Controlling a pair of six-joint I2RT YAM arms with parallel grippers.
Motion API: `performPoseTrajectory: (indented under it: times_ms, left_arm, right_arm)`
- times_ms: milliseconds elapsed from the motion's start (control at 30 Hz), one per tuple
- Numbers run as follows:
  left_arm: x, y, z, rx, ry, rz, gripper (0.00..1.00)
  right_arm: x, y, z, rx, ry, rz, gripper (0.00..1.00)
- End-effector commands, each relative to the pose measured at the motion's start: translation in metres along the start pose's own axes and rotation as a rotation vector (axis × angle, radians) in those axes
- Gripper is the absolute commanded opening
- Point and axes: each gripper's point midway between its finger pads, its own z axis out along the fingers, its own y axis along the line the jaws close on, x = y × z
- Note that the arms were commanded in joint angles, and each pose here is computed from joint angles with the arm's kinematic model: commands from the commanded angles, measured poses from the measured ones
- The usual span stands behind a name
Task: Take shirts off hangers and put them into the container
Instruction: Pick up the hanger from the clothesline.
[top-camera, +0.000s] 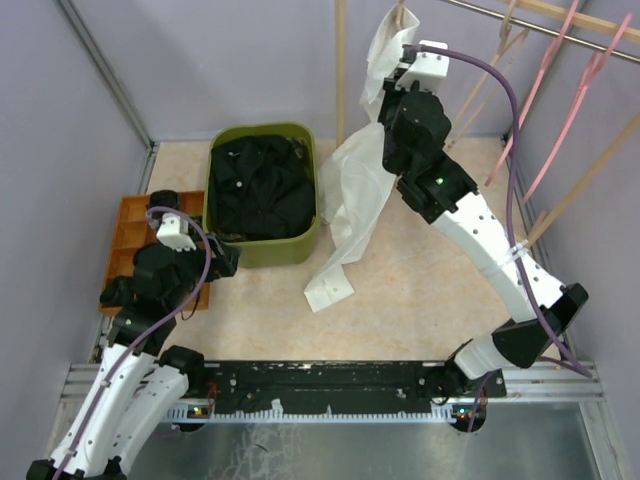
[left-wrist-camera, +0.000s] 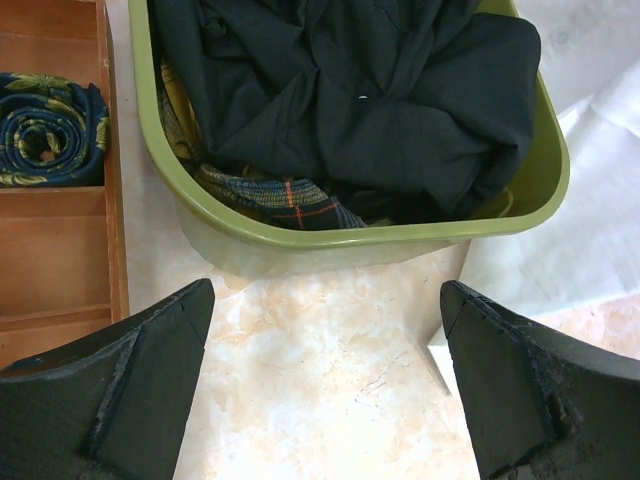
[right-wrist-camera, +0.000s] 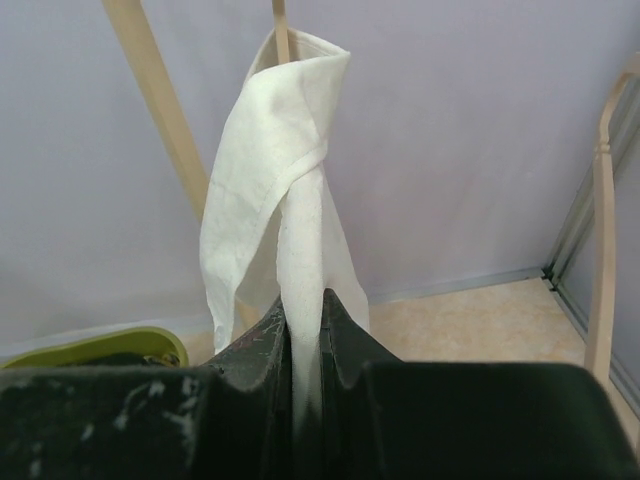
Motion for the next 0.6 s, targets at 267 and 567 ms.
performPoseTrajectory:
  times_ms: [267, 567]
  left_arm:
    - [-0.002, -0.004, 0.001, 0.021, 0.000, 0.015, 0.99]
    - [-0.003, -0.004, 0.000, 0.021, -0.004, 0.016, 0.99]
  right_arm:
    - [-0.063, -0.025, -0.025, -0.012, -0.103, 0.144, 0.00]
    - [-0.006, -0.011, -0.036, -0.106, 0.086, 0.107, 0.00]
